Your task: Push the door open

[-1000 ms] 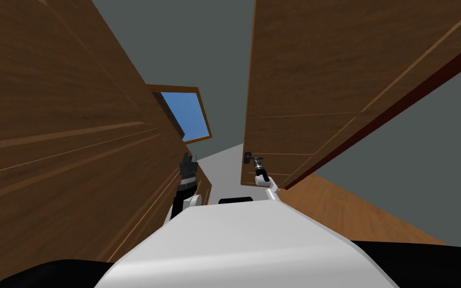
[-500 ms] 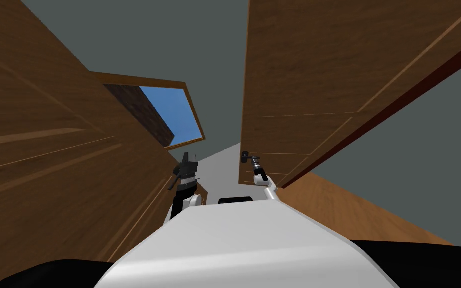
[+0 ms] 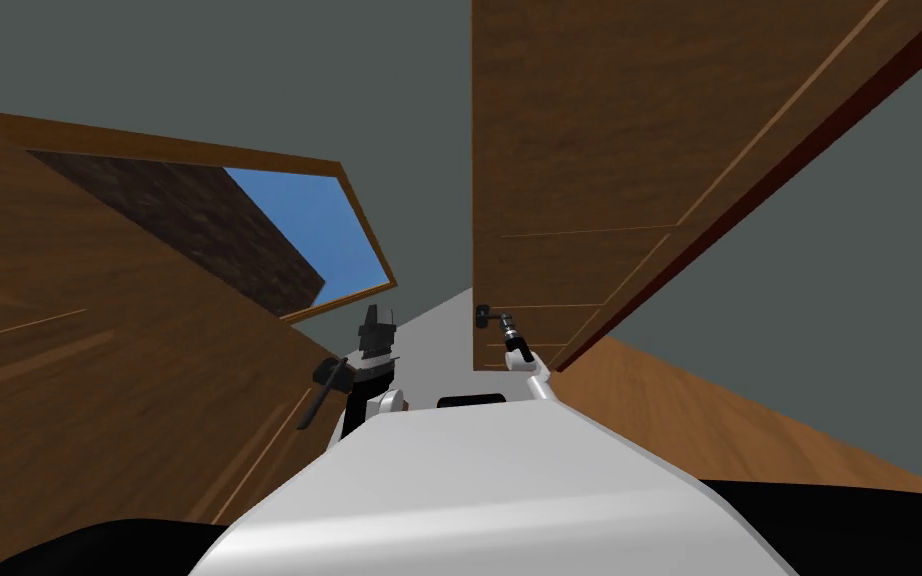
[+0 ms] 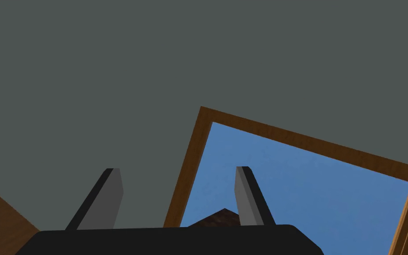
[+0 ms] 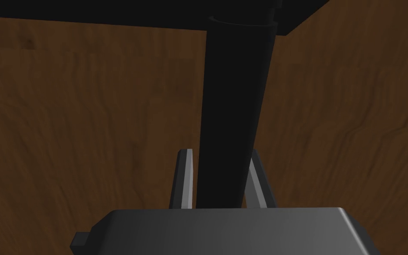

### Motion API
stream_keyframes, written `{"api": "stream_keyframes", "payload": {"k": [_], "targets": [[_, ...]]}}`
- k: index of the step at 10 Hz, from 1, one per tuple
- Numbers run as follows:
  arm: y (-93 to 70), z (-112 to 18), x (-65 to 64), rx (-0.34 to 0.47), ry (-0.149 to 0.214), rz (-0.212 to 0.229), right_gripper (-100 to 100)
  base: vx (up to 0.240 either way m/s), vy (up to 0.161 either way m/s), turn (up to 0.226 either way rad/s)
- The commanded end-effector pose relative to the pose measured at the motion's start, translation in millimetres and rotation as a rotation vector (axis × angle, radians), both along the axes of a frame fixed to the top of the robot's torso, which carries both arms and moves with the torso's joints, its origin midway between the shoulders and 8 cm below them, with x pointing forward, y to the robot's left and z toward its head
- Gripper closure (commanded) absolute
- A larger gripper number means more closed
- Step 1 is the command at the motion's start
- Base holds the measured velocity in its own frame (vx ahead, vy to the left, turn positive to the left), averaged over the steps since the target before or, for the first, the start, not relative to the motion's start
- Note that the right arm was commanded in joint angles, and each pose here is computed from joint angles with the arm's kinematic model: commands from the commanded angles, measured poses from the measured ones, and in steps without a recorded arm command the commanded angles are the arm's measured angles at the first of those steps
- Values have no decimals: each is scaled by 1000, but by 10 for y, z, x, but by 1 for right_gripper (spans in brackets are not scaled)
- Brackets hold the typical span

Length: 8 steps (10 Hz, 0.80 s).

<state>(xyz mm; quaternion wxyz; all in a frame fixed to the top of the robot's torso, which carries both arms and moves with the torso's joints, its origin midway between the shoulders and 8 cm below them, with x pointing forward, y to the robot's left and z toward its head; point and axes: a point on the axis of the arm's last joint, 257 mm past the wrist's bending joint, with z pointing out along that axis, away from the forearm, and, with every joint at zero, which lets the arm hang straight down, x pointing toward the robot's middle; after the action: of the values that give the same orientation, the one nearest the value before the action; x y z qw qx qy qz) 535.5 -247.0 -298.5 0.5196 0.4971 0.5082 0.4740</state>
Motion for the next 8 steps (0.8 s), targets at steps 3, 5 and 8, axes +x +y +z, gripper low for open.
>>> {"api": "stream_keyframes", "payload": {"k": [3,5,8], "targets": [[113,48,29,-19,-11,28,100,146,45,-239],[204,42,31,-19,-10,43,100,130,44,-194],[390,29,29,-20,-9,73,100,111,41,-213]]}}
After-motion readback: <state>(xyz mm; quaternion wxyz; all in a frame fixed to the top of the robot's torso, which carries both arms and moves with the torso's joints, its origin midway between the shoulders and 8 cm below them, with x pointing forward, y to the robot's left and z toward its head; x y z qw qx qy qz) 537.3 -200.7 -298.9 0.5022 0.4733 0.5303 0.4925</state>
